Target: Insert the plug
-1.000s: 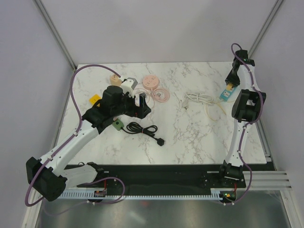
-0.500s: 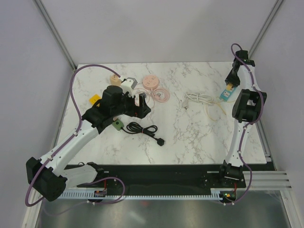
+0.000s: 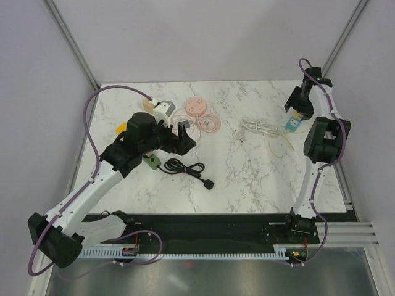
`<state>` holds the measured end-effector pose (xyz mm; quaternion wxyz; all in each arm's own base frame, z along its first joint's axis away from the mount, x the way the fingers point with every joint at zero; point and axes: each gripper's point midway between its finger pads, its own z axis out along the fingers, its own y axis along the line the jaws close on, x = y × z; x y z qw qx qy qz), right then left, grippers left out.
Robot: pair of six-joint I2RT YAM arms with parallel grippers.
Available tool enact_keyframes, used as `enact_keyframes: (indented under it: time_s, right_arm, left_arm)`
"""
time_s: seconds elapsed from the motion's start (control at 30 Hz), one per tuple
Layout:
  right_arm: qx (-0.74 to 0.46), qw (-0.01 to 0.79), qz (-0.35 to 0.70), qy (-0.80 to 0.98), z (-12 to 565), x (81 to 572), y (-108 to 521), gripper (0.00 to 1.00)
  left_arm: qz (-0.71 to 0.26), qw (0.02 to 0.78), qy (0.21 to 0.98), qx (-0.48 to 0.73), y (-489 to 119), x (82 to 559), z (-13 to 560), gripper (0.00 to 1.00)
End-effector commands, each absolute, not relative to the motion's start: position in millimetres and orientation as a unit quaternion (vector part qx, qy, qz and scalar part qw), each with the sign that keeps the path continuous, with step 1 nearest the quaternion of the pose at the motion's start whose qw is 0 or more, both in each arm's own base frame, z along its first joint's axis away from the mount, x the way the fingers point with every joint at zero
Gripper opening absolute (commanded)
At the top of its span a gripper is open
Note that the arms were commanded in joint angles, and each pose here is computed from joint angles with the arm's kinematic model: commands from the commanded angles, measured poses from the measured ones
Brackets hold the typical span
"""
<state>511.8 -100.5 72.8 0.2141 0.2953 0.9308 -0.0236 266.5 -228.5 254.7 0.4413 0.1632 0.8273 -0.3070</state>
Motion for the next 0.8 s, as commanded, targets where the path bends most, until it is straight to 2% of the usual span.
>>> enact_keyframes:
  time_s: [0.0,0.17,0.3,0.43,0.5,0.53,0.57,0.67,0.7,0.73,0.77]
  right_arm:
    - [0.3,0.241,-0.006,0.923,121,494,-92,0.78]
    - [0.285,0.265,0.014,0.921,153,477,-78,0.8]
    - [0.251,0.299,0.036,0.92,186,471,-53,0.83]
    - [0.191,0.339,0.08,0.918,227,463,-3,0.88]
    - [0.166,0.336,0.108,0.921,225,453,29,0.88]
    - [0.149,0.37,0.131,0.908,246,451,46,0.89]
    - [0.122,0.346,0.165,0.915,229,435,75,0.9]
    - [0.106,0.39,0.236,0.884,253,420,112,0.93]
    - [0.085,0.369,0.26,0.888,236,404,132,0.95]
    - [0.075,0.394,0.275,0.874,251,399,139,0.96]
    - [0.074,0.381,0.275,0.88,237,389,143,0.97]
  left_arm:
    - [-0.34,0.464,0.803,0.153,-227,254,289,0.95]
    - [-0.33,0.467,0.808,0.145,-215,244,290,0.93]
    - [-0.295,0.464,0.824,0.137,-209,258,279,0.93]
    - [-0.273,0.433,0.85,0.121,-213,292,268,0.92]
    - [-0.259,0.412,0.867,0.109,-214,315,251,0.9]
    - [-0.254,0.422,0.865,0.095,-207,330,258,0.89]
    - [-0.242,0.409,0.876,0.087,-206,345,243,0.89]
    - [-0.237,0.414,0.877,0.06,-195,382,242,0.88]
    - [-0.236,0.392,0.888,0.05,-195,396,223,0.88]
    - [-0.233,0.403,0.885,0.035,-185,413,230,0.86]
    - [-0.227,0.4,0.887,0.025,-181,423,225,0.85]
